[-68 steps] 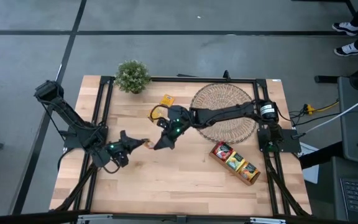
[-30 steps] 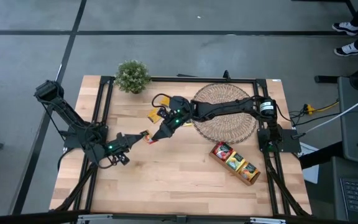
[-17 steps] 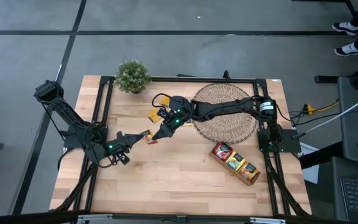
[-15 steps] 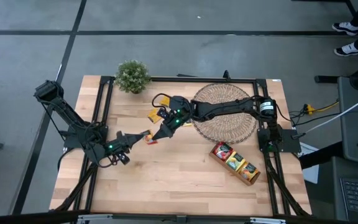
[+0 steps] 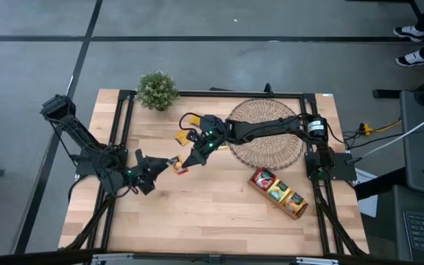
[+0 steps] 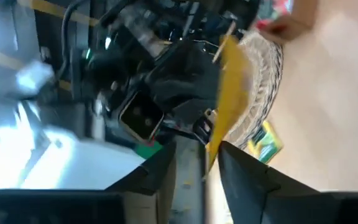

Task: Pick & Place Tea
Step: Put the bottom orange tea bag into the right slot of the wooden organizer

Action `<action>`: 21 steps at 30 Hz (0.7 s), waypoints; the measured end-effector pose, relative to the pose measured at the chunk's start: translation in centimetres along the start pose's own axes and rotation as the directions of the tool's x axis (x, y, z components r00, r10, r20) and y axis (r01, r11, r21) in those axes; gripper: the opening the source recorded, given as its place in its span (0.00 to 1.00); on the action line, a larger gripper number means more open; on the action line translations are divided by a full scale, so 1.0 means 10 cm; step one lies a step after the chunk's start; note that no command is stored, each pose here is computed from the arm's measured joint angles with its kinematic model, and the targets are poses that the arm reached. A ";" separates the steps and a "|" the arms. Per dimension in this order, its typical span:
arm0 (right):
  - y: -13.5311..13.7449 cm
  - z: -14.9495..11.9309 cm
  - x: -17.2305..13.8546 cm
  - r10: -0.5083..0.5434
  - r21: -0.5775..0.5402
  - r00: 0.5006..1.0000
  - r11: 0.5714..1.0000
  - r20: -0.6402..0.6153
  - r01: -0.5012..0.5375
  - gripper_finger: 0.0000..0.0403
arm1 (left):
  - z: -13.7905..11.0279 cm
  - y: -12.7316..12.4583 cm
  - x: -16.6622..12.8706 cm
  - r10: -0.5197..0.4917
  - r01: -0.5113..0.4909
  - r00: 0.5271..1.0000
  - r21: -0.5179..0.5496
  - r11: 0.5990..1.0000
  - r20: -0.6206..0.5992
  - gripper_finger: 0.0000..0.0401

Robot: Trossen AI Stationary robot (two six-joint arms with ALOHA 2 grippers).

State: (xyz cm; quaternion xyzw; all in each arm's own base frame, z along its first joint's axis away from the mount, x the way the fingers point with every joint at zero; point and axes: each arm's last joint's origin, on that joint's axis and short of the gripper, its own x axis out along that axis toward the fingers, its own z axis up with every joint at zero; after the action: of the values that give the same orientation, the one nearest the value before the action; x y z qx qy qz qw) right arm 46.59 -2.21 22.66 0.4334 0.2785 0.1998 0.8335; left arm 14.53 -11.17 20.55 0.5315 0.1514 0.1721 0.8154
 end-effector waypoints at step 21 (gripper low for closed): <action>0.51 -0.44 -0.29 -0.494 -0.166 0.866 0.863 -0.083 0.476 0.01 | -0.17 0.21 0.47 -0.114 0.148 0.987 -0.891 0.429 0.109 0.36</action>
State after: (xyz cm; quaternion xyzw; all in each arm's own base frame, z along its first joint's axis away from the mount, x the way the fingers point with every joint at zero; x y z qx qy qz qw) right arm 41.11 1.60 25.73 0.2766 0.4147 0.0290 0.8664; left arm 17.80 -6.91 21.53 0.0093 0.0653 0.1538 0.9859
